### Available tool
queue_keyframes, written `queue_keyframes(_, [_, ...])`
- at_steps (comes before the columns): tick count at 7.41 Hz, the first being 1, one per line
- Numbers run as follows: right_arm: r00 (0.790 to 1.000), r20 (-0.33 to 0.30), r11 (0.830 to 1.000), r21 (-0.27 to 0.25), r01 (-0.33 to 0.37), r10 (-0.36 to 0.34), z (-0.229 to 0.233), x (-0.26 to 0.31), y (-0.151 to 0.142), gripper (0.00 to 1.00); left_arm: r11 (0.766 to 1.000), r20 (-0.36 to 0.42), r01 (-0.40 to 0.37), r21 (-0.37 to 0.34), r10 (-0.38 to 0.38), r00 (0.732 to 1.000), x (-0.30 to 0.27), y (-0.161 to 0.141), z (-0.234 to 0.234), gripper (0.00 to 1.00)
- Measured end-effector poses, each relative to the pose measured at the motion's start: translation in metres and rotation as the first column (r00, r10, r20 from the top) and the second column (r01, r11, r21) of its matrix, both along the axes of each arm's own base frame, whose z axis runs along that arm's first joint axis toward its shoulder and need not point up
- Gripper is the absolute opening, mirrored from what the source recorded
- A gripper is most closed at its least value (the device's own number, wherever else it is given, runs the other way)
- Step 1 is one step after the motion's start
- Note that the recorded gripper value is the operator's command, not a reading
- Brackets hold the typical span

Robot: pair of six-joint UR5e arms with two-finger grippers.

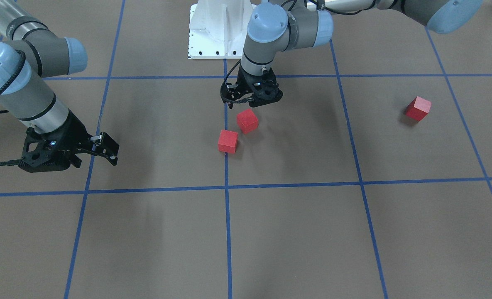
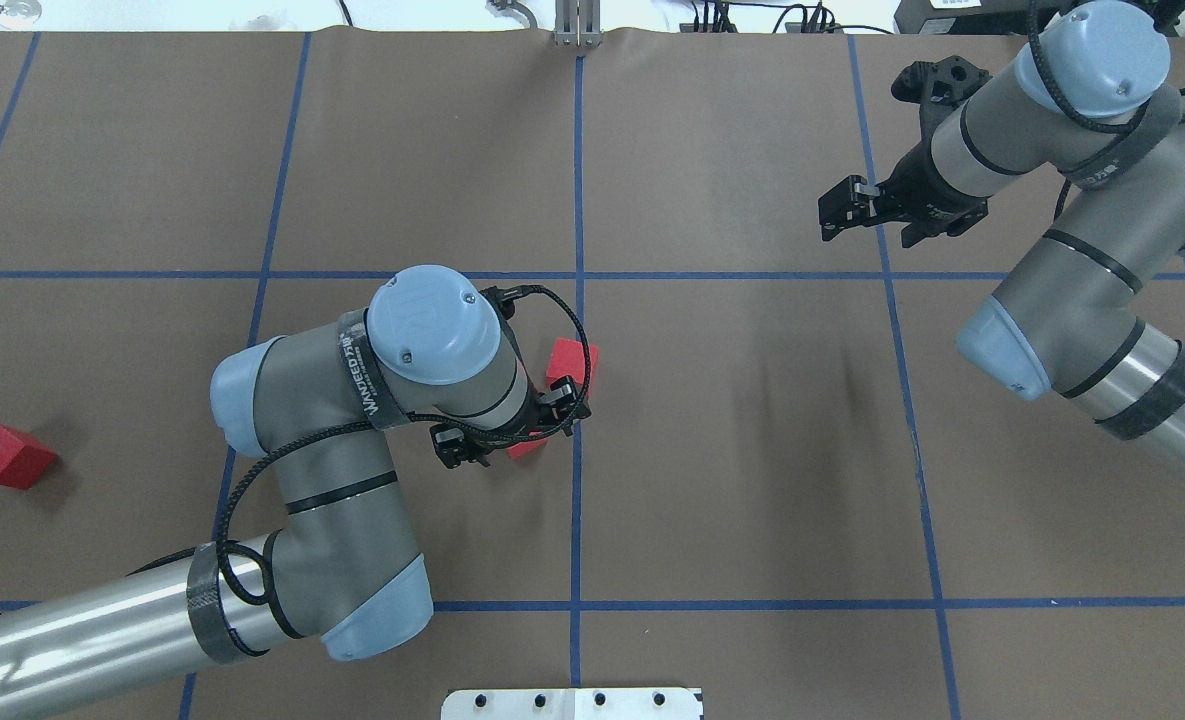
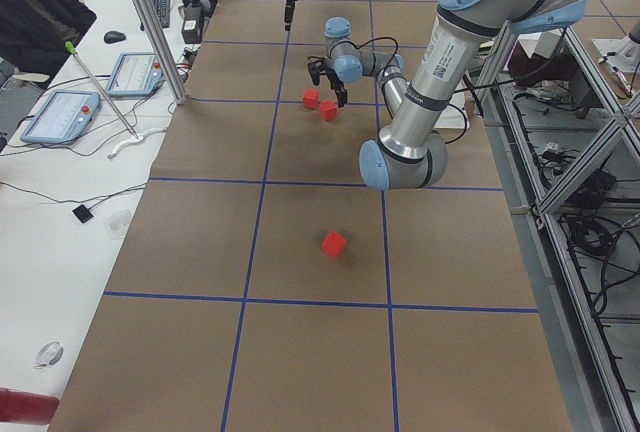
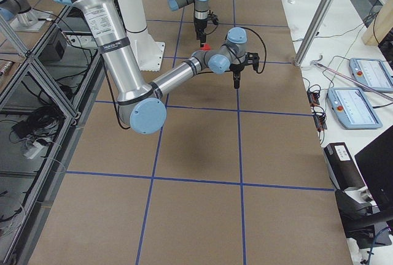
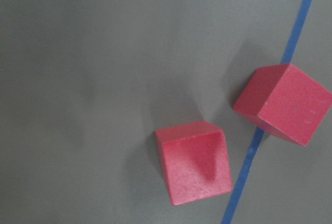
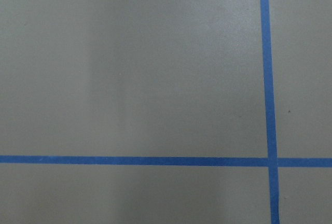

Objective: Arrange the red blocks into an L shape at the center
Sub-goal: 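Grasp the center red cube with the left gripper while the right arm withdraws, then move the held cube with the left gripper against the other cube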

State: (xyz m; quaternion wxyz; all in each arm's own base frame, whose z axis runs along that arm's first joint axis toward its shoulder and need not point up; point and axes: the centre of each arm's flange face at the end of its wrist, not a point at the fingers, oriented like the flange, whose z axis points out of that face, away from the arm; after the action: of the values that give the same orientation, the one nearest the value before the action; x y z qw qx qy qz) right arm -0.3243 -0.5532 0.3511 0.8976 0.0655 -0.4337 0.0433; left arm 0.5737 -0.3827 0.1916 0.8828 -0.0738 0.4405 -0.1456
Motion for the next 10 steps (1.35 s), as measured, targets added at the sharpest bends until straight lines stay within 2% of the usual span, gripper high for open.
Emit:
queue_keyframes(3, [1.0,-0.002,1.0,0.0,-0.001,0.001,0.001,0.0,0.0,1.0,1.0,0.044,0.015,-0.002,-0.015,0.999,0.016,-0.011,0.017,0.97])
queue_keyframes(4, [1.0,-0.001,1.0,0.0,-0.001,0.001,0.0,0.0,0.0,1.0,1.0,0.051,0.019,0.0,-0.019,0.999,0.018,-0.013,0.021,0.91])
queue_keyframes(5, [1.0,-0.001,1.0,0.0,-0.001,0.001,0.0,0.0,0.0,1.0,1.0,0.056,0.021,-0.001,-0.021,0.998,0.02,-0.014,0.024,0.64])
queue_keyframes(6, [1.0,-0.001,1.0,0.0,-0.001,0.001,0.0,0.0,0.0,1.0,1.0,0.061,0.022,-0.003,-0.022,0.998,0.021,-0.015,0.026,0.15])
queue_keyframes(7, [1.0,-0.001,1.0,0.0,-0.001,0.001,0.0,0.0,0.0,1.0,1.0,0.062,0.024,-0.003,-0.024,0.998,0.021,-0.016,0.027,0.0])
queue_keyframes(10, [1.0,0.0,1.0,0.001,-0.001,0.001,0.0,0.0,0.0,1.0,0.999,0.027,0.046,0.002,-0.046,0.999,-0.002,-0.031,0.011,0.0])
